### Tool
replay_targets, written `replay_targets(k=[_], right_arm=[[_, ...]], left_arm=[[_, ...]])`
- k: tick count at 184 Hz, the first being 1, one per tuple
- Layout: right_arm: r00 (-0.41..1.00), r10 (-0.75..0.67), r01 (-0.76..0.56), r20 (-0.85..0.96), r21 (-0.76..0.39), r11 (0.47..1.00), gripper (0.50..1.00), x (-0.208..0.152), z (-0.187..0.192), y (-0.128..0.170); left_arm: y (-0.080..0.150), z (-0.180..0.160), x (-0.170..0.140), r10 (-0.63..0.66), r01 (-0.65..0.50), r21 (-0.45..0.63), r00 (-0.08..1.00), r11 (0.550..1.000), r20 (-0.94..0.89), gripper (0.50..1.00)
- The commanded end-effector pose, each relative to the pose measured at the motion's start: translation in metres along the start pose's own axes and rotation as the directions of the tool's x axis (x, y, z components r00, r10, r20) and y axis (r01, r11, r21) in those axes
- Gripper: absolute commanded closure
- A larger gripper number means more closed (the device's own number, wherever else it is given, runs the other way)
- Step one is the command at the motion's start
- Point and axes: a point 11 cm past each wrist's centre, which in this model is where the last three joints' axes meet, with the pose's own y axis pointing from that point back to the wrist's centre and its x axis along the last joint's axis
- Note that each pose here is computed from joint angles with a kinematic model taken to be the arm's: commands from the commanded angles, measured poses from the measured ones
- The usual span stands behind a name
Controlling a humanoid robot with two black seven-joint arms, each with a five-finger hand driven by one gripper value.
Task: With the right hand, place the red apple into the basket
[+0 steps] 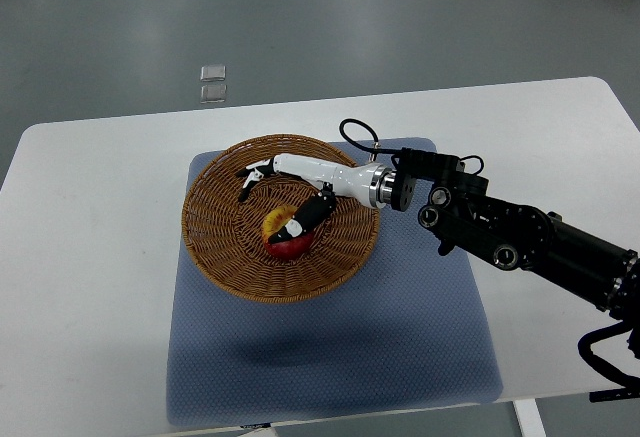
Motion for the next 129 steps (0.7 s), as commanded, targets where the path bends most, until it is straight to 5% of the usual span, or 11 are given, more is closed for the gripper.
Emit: replay_targets(k=[1,58,109,129], right_arm=[[0.996,0.068,-0.070,0.056,0.020,0.997,0.579,0.026,-0.003,0.010],[0.837,0.315,-0.324,0.448,-0.058,0.944,0.579,0.101,0.038,0.080],[0.339,0.647,-0.545,0.683,-0.418,0.727,0.579,0.124,0.147,0.164],[0.263,0.657,-0.545,0.706,-0.454,0.705,0.576,0.110,0.162,0.174]], left_arm=[[0.000,0.000,0.000,-0.001,0.001,0.000,1.000,1.000,0.000,0.500],[0.000,0.000,0.000,0.001,-0.001,0.000,1.000,1.000,0.000,0.500],[0.000,0.000,0.000,0.001,-0.001,0.000,1.000,1.000,0.000,0.500],[0.000,0.000,0.000,-0.001,0.001,0.000,1.000,1.000,0.000,0.500]])
